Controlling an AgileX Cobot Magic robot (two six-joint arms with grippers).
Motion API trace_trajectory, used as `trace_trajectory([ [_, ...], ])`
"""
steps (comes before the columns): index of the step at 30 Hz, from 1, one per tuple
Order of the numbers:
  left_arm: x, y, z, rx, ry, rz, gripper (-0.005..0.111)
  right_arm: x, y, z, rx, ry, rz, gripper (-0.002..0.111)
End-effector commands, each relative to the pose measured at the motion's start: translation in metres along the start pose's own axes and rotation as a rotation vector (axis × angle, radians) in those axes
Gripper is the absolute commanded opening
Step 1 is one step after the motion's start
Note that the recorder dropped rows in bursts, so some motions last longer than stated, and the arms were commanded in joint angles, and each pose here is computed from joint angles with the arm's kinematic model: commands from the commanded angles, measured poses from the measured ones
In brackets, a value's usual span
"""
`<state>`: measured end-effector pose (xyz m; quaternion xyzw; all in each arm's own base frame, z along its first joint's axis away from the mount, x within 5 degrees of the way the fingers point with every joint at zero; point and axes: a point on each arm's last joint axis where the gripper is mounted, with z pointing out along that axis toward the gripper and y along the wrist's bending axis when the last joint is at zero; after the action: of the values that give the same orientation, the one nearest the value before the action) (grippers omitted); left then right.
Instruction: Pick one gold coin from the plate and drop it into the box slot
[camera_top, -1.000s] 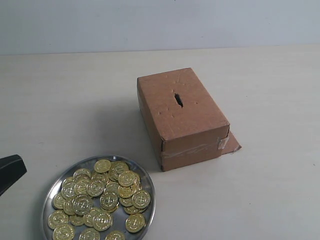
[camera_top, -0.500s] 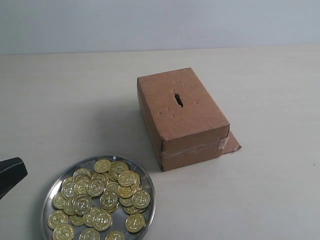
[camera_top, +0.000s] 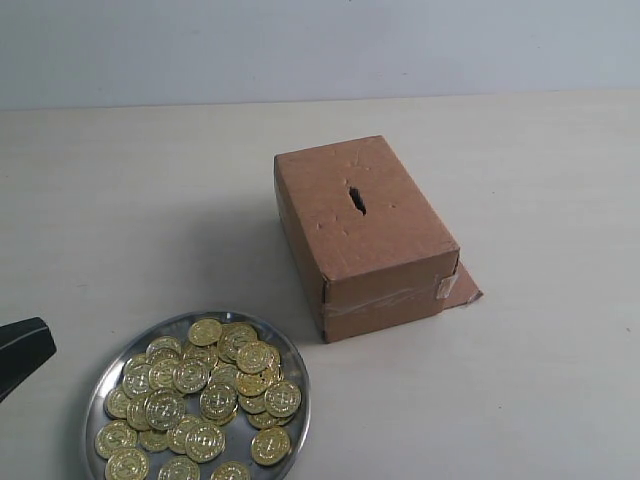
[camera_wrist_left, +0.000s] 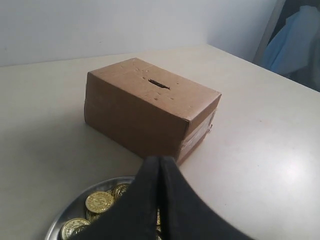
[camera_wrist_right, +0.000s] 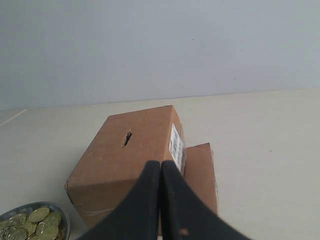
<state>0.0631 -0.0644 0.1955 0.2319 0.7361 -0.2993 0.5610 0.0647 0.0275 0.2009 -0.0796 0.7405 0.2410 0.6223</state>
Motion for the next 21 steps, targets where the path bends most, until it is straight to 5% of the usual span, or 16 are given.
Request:
trace_trajectory([
  [1, 0.0, 0.0, -0.001, 0.004, -0.007, 0.01, 0.0, 0.001, 0.0, 0.0, -0.003, -0.001, 0.001, 0.0],
  [7, -0.002, 0.001, -0.003, -0.012, -0.032, 0.005, 0.0, 0.001, 0.0, 0.0, -0.003, -0.003, 0.001, 0.0],
  [21, -0.023, 0.032, -0.046, -0.536, -0.438, -0.019, 0.0, -0.012, -0.024, -0.021, 0.375, -0.259, 0.052, 0.0],
])
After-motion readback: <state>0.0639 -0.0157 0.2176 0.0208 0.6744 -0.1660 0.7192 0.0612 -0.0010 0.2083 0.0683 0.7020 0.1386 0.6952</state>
